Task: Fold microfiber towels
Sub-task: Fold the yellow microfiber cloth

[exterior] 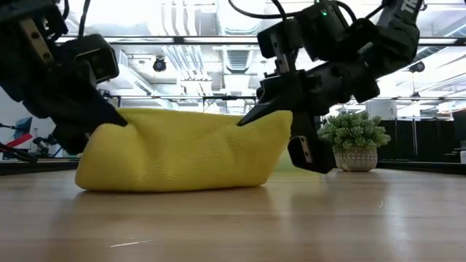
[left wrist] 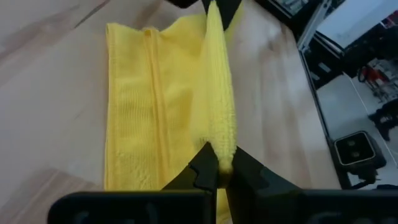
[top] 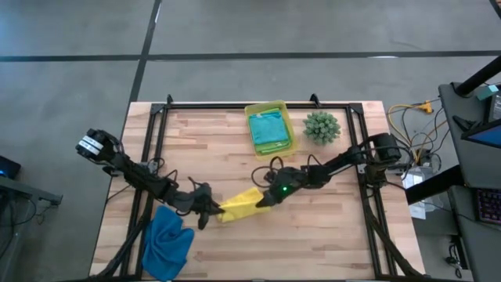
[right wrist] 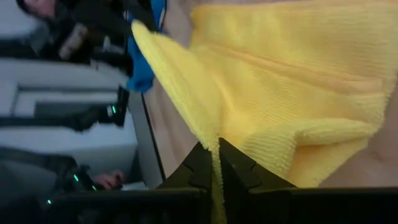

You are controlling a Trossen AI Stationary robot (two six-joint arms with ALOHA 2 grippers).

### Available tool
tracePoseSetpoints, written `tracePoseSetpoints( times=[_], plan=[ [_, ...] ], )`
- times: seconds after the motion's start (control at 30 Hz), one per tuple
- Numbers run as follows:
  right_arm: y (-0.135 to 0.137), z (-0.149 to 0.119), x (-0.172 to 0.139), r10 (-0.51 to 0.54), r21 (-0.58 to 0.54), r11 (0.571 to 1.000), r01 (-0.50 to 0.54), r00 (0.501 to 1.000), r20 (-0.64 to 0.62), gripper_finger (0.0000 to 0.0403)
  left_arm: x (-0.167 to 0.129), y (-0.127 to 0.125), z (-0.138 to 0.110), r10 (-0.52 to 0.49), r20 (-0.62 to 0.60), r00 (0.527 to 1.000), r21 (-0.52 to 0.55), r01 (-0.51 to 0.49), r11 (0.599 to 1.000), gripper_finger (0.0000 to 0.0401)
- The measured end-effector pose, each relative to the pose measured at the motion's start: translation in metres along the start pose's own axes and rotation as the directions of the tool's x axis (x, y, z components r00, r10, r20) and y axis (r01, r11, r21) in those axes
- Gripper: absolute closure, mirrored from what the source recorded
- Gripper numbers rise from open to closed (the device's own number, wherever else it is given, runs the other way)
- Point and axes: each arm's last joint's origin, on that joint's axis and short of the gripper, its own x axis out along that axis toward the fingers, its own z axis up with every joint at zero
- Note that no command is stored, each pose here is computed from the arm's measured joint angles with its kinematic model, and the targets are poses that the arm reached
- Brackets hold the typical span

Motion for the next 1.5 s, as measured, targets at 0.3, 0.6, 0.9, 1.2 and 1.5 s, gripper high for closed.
tracePoseSetpoints(
  times=[0.3, 0.6, 0.9, 1.2, 1.5],
  plan=[
    [-0.002, 0.004, -0.001, -0.028, 0.107, 0.994, 0.02, 0.997, 0.071, 0.0394, -0.004, 0.012, -0.011, 0.065, -0.051, 0.997, 0.023, -0.064, 0.998, 0.0401],
    [0.004, 0.012, 0.002, -0.057, 0.048, 0.997, 0.052, 0.993, 0.103, 0.0379, 0.002, 0.02, -0.022, 0.133, -0.126, 0.983, 0.061, -0.126, 0.99, 0.0401],
    [0.014, 0.023, -0.005, -0.003, -0.138, 0.99, 0.023, 0.99, 0.144, 0.0275, 0.018, 0.02, -0.032, 0.119, -0.211, 0.97, 0.069, -0.107, 0.992, 0.0401],
    [0.035, -0.008, -0.013, 0.001, -0.737, 0.672, -0.073, 0.995, -0.097, 0.0263, 0.018, 0.022, -0.034, 0.135, -0.22, 0.966, 0.079, -0.12, 0.99, 0.0401],
    [0.052, -0.017, -0.002, -0.087, -0.954, 0.28, 0.106, 0.993, 0.085, 0.0271, 0.018, 0.022, -0.034, 0.136, -0.219, 0.966, 0.079, -0.122, 0.989, 0.0401]
  ],
)
